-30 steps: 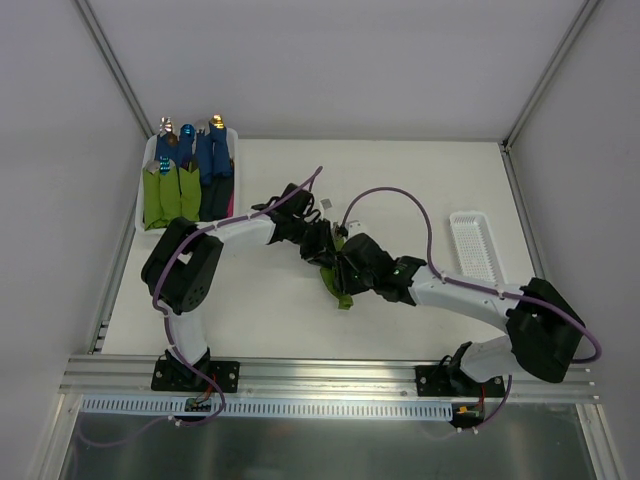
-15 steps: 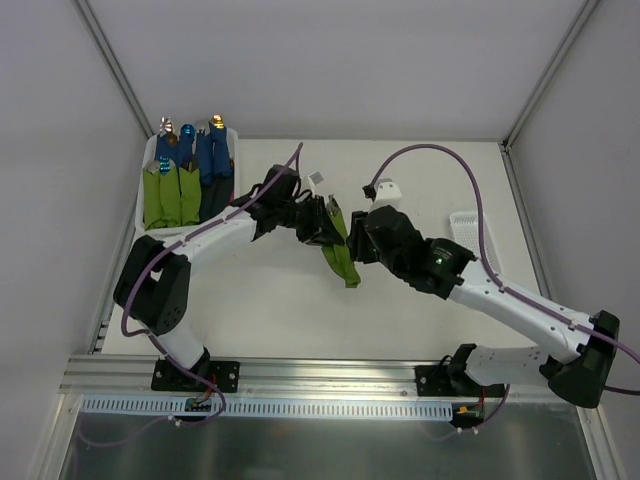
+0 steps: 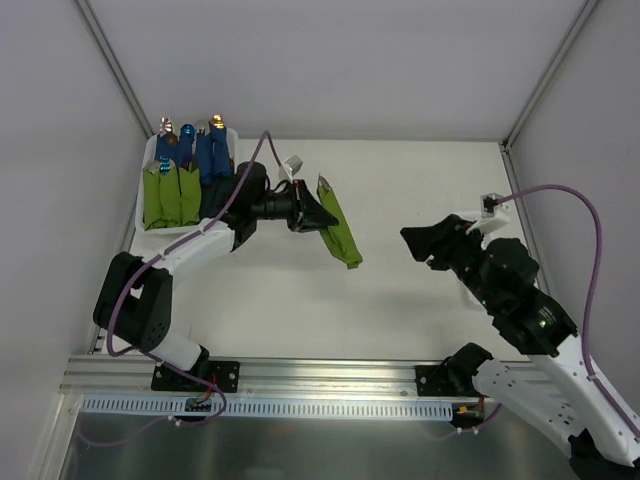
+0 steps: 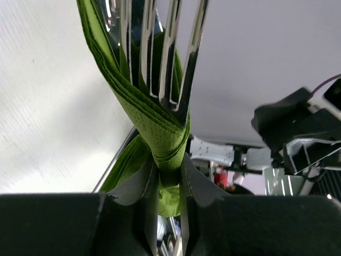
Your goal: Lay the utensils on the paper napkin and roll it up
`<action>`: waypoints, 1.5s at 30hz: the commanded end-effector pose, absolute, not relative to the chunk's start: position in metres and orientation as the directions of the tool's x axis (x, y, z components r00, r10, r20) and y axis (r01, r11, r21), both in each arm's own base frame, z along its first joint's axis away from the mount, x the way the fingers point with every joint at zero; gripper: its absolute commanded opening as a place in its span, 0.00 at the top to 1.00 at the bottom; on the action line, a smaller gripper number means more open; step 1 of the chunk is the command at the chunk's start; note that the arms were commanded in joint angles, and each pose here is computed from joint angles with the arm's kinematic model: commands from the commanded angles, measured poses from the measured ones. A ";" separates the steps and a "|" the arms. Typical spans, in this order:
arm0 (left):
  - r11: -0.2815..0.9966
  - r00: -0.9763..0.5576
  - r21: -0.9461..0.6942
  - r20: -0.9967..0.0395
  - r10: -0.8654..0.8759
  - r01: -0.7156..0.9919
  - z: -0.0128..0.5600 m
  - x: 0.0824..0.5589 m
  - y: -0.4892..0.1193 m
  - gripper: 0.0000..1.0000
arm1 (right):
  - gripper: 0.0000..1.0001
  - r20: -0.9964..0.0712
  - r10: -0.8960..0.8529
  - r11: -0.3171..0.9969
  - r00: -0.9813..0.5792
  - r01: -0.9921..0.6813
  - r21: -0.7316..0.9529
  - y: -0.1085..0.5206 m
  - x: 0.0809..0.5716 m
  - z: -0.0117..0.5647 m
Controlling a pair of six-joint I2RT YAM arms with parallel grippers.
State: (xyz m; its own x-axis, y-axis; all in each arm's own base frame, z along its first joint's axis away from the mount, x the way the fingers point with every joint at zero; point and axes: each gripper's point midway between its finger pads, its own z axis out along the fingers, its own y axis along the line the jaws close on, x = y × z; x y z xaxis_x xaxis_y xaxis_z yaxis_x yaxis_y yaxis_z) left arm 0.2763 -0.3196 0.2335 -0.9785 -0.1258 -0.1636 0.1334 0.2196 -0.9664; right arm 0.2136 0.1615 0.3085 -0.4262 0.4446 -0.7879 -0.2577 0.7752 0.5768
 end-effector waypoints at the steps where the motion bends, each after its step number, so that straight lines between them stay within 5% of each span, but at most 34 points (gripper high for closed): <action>1: 0.148 -0.928 -0.955 -0.288 -0.236 0.258 0.303 0.287 -0.313 1.00 | 0.47 -0.729 0.530 0.745 -0.433 -0.174 0.644 0.157 0.208 0.298; 8: 0.365 -0.911 -0.931 -0.166 -0.377 0.018 0.297 0.317 -0.299 1.00 | 0.51 -0.824 0.473 0.829 -0.312 -0.159 0.536 0.186 0.218 0.315; 13: 0.385 -0.873 -0.921 -0.139 -0.469 -0.060 0.299 0.332 -0.288 1.00 | 0.51 -0.900 0.347 0.903 -0.263 -0.166 0.396 0.228 0.226 0.331; 30: 0.161 -0.815 -0.922 0.218 -0.537 -0.352 0.326 0.336 -0.292 1.00 | 0.49 -0.870 0.489 0.861 -0.064 -0.120 0.494 0.275 0.234 0.354; 45: 0.128 -0.790 -0.903 0.282 -0.545 -0.410 0.325 0.331 -0.291 1.00 | 0.53 -0.830 0.558 0.830 -0.010 0.007 0.558 0.273 0.241 0.365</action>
